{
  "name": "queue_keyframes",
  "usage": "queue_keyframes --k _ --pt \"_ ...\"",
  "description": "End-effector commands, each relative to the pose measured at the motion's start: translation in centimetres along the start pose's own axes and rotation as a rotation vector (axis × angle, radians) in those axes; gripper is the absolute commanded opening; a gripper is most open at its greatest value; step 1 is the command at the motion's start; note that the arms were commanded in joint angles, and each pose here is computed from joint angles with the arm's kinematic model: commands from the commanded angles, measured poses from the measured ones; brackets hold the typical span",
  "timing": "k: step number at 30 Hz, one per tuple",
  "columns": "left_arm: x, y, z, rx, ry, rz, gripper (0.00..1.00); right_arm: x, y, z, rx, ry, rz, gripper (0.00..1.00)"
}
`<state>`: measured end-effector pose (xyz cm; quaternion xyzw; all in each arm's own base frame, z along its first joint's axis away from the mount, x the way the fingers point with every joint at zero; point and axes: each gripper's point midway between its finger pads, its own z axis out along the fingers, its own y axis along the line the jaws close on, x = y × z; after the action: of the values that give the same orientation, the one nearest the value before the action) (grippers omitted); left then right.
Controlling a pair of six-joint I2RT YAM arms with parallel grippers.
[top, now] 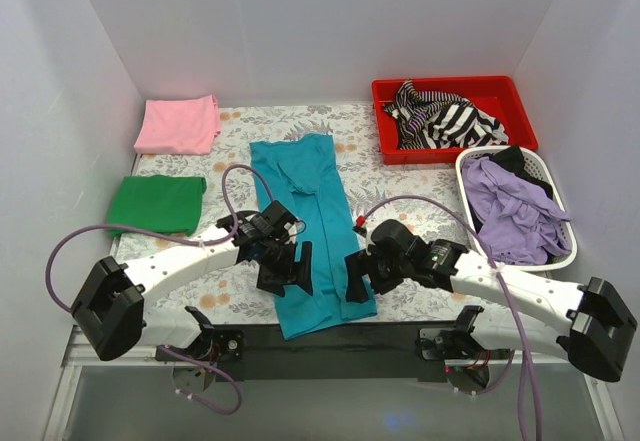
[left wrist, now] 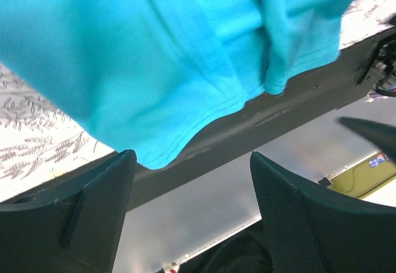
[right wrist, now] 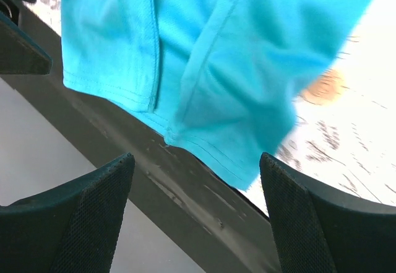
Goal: Fold and stack the t-shirts
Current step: Fold the tshirt
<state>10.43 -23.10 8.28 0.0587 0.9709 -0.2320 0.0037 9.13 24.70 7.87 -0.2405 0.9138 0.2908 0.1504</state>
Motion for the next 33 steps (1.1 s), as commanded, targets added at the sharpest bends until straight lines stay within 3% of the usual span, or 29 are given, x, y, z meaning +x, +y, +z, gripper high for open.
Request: queue_keyframes --k 1,5,8,13,16,19,21,26,32,33 --pt "2.2 1.4 0.2 -0.05 0.074 -0.074 0.74 0.0 -1.8 -1.4 0.109 -0.025 0.017 0.88" --pt "4.7 3.5 1.6 -0.102 0.155 -0.188 0.76 2.2 -3.6 -0.5 0.162 0.034 0.061 0.85" --pt "5.6 4.5 1.7 -0.125 0.152 -0.243 0.86 3.4 -4.7 0.1 0.185 0.043 0.08 0.83" --pt "6.6 4.9 1.9 -0.11 0.159 -0.287 0.87 4.8 -5.3 0.6 0.152 0.048 0.116 0.8" --pt "6.8 4.2 2.4 -0.048 0.175 -0.293 0.86 5.9 -5.1 1.3 0.1 0.064 0.131 0.73" --pt "7.0 3.2 2.5 0.027 0.184 -0.284 0.79 6.4 -4.5 1.8 0.043 0.071 0.129 0.62" --pt "7.1 2.5 2.5 0.078 0.195 -0.285 0.68 6.7 -4.2 2.0 0.017 0.088 0.132 0.6" --pt "7.9 2.6 2.7 0.106 0.22 -0.293 0.48 7.3 -4.1 2.2 0.001 0.118 0.129 0.59" --pt "8.2 3.3 3.0 0.09 0.217 -0.302 0.3 7.2 -4.2 2.4 0.006 0.115 0.128 0.59" --pt "8.2 3.6 3.2 0.079 0.212 -0.305 0.22 7.2 -4.3 2.5 0.009 0.114 0.13 0.59"
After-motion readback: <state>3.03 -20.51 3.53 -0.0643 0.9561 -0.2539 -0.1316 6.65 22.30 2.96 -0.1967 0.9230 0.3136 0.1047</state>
